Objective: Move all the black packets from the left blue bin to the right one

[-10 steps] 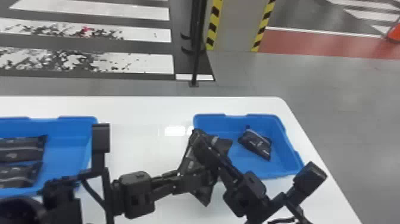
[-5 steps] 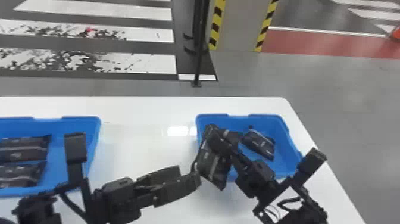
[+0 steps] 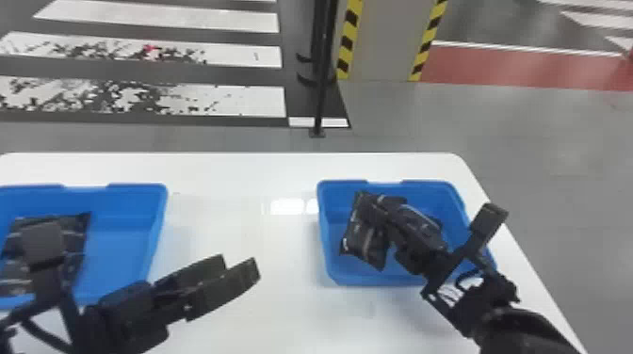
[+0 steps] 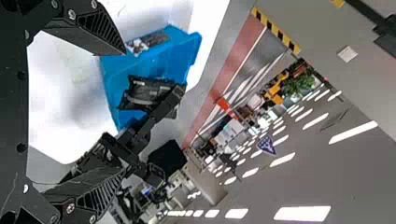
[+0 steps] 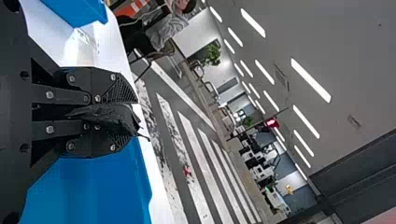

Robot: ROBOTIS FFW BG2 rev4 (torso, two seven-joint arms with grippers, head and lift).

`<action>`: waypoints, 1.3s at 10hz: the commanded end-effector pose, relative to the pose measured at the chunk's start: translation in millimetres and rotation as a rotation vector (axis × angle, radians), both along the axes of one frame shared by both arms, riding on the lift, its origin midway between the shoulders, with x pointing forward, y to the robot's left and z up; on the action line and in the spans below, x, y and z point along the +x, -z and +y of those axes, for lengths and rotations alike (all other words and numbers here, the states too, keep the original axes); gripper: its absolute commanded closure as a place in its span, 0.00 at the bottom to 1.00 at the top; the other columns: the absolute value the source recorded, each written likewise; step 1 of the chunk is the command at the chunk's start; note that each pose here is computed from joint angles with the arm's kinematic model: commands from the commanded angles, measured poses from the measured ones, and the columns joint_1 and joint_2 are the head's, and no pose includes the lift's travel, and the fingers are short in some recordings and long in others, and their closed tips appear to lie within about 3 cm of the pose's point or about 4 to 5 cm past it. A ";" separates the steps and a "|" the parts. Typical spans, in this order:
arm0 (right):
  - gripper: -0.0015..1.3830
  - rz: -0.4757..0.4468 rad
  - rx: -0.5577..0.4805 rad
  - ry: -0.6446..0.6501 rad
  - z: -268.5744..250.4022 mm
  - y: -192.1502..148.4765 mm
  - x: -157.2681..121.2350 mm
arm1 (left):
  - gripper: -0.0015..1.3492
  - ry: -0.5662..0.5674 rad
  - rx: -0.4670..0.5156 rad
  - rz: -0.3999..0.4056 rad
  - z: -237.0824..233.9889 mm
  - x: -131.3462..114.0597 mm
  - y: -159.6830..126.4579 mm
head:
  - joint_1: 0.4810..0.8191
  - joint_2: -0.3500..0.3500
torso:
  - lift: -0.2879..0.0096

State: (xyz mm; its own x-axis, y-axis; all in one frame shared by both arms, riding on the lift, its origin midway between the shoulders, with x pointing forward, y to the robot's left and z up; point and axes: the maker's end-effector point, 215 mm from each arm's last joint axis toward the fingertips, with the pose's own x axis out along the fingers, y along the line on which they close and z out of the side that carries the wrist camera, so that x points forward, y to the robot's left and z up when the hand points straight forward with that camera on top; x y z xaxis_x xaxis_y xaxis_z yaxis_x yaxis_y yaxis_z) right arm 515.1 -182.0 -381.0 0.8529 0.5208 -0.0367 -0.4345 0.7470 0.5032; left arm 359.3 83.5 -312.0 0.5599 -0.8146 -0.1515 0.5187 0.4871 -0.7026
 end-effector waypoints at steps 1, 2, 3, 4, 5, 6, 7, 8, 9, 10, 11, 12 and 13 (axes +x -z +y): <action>0.88 0.010 -0.035 0.033 -19.2 7.0 13.9 | 0.13 -0.069 0.046 -0.005 31.6 6.7 3.9 | 0.63 0.32 | 0.45; 0.63 0.016 -0.039 0.053 -26.3 9.3 16.9 | 0.13 -0.114 0.076 -0.010 52.5 10.5 5.2 | 0.63 0.32 | 0.45; 0.32 0.008 -0.077 0.073 -36.7 11.4 16.6 | 0.13 -0.158 0.112 -0.017 73.4 14.6 6.8 | 0.63 0.35 | 0.45; 0.10 -0.011 -0.109 0.097 -45.2 9.7 11.9 | 0.12 -0.205 0.159 -0.023 97.0 21.2 9.6 | 0.63 0.37 | 0.45; 0.06 -0.034 -0.144 0.137 -56.3 6.8 -1.6 | 0.12 -0.251 0.227 -0.015 124.6 28.4 15.9 | 0.63 0.39 | 0.45; 0.08 -0.078 -0.218 0.184 -67.5 -7.2 -23.6 | 0.12 -0.306 0.314 -0.004 158.0 35.1 23.6 | 0.63 0.42 | 0.45; 0.09 -0.091 -0.265 0.215 -64.4 -16.0 -54.5 | 0.12 -0.363 0.392 0.011 191.8 38.6 30.1 | 0.63 0.46 | 0.45; 0.09 -0.085 -0.292 0.241 -61.1 -18.9 -82.4 | 0.12 -0.426 0.463 0.034 227.1 38.3 35.8 | 0.63 0.48 | 0.45; 0.09 -0.084 -0.314 0.252 -56.8 -24.0 -105.6 | 0.12 -0.471 0.526 0.066 257.1 34.3 41.4 | 0.63 0.55 | 0.45; 0.09 -0.092 -0.328 0.248 -49.2 -34.3 -126.1 | 0.12 -0.508 0.589 0.098 282.7 29.8 46.8 | 0.63 0.64 | 0.45; 0.09 -0.109 -0.325 0.251 -40.2 -50.3 -142.5 | 0.12 -0.563 0.646 0.125 312.3 28.4 47.6 | 0.63 0.72 | 0.45; 0.09 -0.102 -0.309 0.240 -28.7 -57.0 -155.6 | 0.12 -0.618 0.689 0.151 341.0 28.7 47.3 | 0.63 0.81 | 0.45; 0.09 -0.096 -0.284 0.230 -20.4 -62.7 -165.7 | 0.12 -0.655 0.716 0.188 361.6 30.6 50.6 | 0.63 0.86 | 0.45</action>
